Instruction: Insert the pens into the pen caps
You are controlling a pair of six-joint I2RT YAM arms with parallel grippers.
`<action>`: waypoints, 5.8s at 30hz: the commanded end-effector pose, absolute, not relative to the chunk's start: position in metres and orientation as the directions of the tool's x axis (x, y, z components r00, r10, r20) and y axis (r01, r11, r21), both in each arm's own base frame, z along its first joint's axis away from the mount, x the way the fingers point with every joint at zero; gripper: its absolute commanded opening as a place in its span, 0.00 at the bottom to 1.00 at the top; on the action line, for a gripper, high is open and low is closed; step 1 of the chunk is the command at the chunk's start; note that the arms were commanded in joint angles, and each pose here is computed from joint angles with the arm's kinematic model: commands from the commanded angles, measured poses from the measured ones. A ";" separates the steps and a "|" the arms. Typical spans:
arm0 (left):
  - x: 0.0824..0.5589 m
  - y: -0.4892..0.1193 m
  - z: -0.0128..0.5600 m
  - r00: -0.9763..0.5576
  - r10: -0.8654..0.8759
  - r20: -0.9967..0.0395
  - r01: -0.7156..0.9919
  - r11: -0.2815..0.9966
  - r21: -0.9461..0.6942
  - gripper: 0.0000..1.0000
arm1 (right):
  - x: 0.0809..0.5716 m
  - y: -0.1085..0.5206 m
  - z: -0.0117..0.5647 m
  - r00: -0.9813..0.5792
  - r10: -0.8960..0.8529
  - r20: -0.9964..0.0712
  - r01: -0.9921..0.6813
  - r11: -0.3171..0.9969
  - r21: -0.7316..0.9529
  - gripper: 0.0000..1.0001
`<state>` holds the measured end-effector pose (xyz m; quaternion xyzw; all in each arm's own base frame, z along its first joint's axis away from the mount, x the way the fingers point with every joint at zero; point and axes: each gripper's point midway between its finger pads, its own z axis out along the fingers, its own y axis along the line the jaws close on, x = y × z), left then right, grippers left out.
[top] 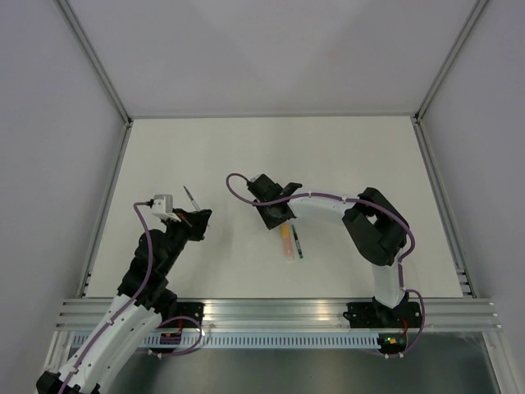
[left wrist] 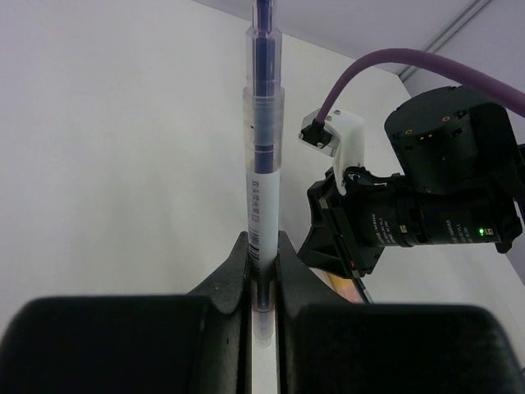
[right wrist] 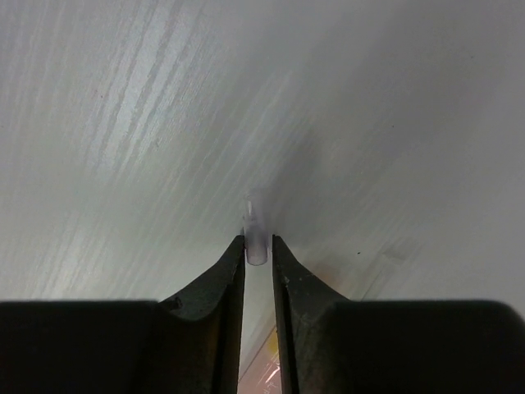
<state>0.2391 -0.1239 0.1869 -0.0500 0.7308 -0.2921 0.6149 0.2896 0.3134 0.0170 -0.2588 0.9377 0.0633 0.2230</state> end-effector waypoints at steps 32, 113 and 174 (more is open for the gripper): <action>0.236 -0.127 0.190 -0.228 -0.419 -0.879 0.320 0.821 -0.474 0.02 | 0.283 0.326 0.016 -0.769 -0.533 -0.353 -0.578 0.815 0.027 0.02; 0.139 -0.227 0.244 -0.317 -0.332 -0.888 0.906 0.169 -0.387 0.02 | 0.189 0.407 0.362 -0.305 0.216 -0.928 -0.870 0.333 0.363 0.00; 0.140 -0.228 0.242 -0.331 -0.326 -0.885 0.903 0.163 -0.398 0.02 | 0.181 0.415 0.369 -0.306 0.207 -0.929 -0.883 0.304 0.358 0.00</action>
